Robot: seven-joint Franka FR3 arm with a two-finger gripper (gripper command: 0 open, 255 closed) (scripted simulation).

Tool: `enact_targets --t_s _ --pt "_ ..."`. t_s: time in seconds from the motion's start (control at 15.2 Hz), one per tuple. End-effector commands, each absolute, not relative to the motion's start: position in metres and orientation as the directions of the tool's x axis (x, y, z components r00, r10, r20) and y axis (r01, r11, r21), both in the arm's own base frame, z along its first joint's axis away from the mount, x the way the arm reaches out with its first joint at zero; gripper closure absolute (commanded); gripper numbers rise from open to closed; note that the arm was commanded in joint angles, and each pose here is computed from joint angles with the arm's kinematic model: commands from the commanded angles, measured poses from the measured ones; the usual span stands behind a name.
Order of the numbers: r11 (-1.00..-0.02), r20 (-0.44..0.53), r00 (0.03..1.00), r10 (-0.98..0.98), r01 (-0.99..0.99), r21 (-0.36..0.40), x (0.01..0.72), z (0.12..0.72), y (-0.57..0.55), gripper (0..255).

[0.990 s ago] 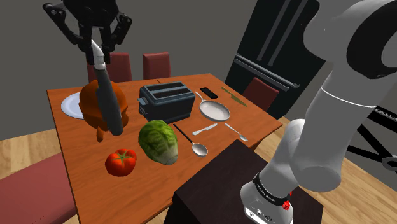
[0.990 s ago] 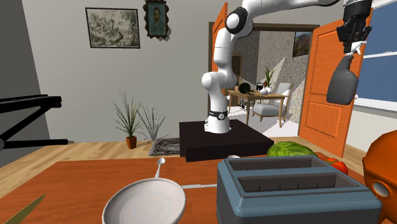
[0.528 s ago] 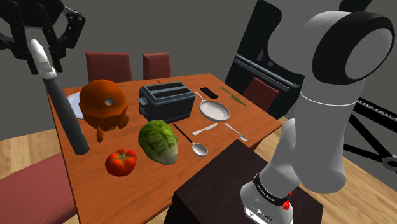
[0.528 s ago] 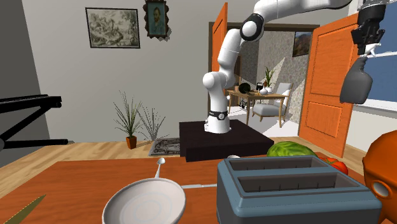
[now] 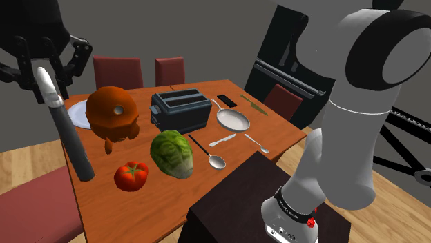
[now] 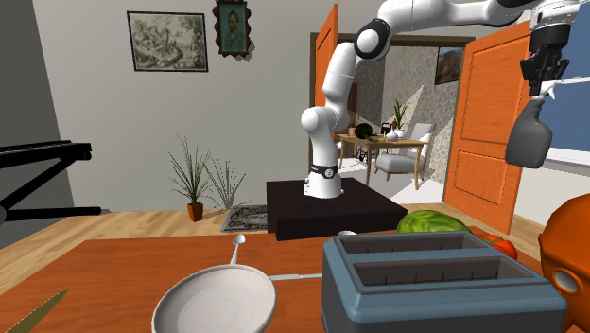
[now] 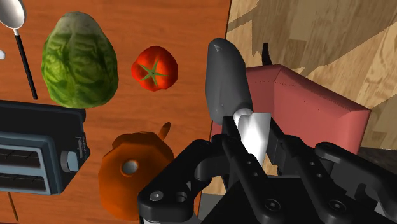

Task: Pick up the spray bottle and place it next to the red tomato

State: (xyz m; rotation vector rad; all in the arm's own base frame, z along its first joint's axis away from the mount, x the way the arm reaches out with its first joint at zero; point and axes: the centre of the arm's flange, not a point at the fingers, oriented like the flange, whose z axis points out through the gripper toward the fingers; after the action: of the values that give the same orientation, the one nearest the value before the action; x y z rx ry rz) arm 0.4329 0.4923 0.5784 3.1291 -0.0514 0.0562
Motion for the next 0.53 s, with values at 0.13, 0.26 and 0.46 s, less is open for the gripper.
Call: enact_targets --t_s 0.13,0.26,0.46 --pt "-0.999 0.037 0.999 -0.033 -0.033 0.01 0.433 0.558 0.492 255" --pt "-0.999 0.037 0.999 -0.033 -0.033 0.01 0.433 0.547 0.492 255" --pt "-0.999 0.037 0.999 -0.033 -0.033 0.01 0.433 0.531 0.492 255"
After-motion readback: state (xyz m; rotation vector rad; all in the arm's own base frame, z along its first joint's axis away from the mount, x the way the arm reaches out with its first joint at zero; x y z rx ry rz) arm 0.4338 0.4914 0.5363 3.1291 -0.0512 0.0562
